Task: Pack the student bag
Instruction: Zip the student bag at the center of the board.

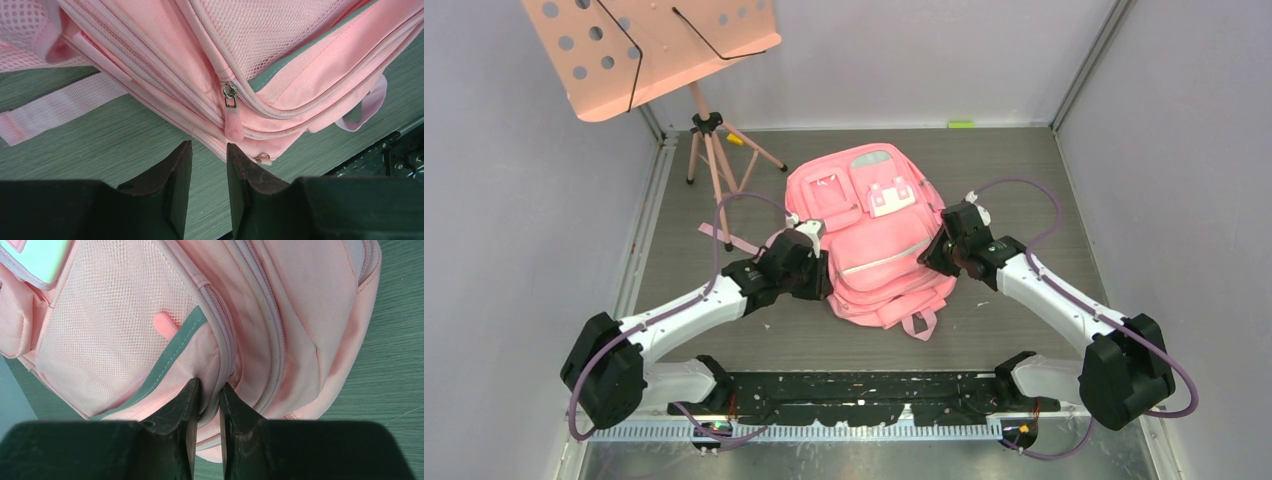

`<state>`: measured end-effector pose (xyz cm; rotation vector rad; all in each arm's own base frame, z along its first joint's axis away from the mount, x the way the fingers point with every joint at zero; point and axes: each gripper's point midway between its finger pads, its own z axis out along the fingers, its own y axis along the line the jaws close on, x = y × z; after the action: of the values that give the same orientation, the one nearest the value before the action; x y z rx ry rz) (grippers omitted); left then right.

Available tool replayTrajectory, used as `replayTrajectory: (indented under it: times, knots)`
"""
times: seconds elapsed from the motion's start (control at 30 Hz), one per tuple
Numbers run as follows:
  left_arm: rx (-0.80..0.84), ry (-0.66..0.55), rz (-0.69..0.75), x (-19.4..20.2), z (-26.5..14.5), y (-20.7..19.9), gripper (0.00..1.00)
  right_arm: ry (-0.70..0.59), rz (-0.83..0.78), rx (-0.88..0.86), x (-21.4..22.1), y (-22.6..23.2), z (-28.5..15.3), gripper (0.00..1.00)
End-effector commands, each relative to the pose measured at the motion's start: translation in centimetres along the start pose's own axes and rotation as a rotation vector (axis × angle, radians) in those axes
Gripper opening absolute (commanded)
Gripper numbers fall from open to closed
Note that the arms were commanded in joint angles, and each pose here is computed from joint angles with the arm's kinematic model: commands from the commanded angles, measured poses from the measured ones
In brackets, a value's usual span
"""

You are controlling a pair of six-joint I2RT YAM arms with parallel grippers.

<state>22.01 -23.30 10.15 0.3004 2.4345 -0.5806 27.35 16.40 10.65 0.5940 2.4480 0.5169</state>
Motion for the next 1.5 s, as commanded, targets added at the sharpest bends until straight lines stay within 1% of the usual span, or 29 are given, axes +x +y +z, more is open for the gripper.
replayTrajectory:
  times: [0.0, 0.1, 0.2, 0.37, 0.53, 0.77, 1.03, 1.13, 1.33, 1.4, 1.47]
  knots:
    - [0.113, -0.072, -0.079, -1.5, 0.0, -2.2, 0.33, -0.039, -0.001, -0.038, -0.7, 0.9, 0.5, 0.19]
    - [0.151, -0.114, -0.080, -2.2, -0.4, -2.9, 0.34, -0.035, 0.001, -0.037, -0.6, 0.8, 0.6, 0.18]
    - [0.161, -0.139, -0.067, -3.0, -0.7, -3.3, 0.36, -0.034, 0.002, -0.035, -0.5, 0.8, 0.6, 0.18]
    - [0.129, -0.129, -0.035, -3.0, -0.1, -3.5, 0.40, -0.030, 0.001, -0.030, -0.4, 0.7, 0.8, 0.18]
    - [-0.010, -0.098, -0.002, -2.5, 0.5, -1.8, 0.40, -0.032, 0.001, -0.032, -0.5, 0.7, 0.7, 0.18]
    - [-0.064, -0.093, 0.006, -2.3, 0.9, -1.1, 0.39, -0.031, 0.001, -0.030, -0.4, 0.6, 0.7, 0.18]
    - [-0.049, -0.084, 0.018, -2.2, 1.4, -1.7, 0.39, -0.027, 0.002, -0.028, -0.3, 0.5, 0.7, 0.18]
    - [-0.044, -0.084, 0.023, -2.2, 1.5, -2.0, 0.40, -0.026, 0.004, -0.025, -0.2, 0.4, 0.8, 0.18]
    - [-0.072, -0.056, 0.049, -1.5, 1.9, -1.8, 0.41, -0.023, 0.003, -0.023, -0.1, 0.3, 0.9, 0.18]
    - [-0.091, -0.042, 0.065, -1.2, 2.0, -1.7, 0.39, -0.023, 0.004, -0.022, -0.1, 0.2, 0.9, 0.18]
    - [-0.115, -0.030, 0.085, -0.9, 2.0, -1.5, 0.36, -0.022, 0.004, -0.021, 0.0, 0.2, 1.0, 0.18]
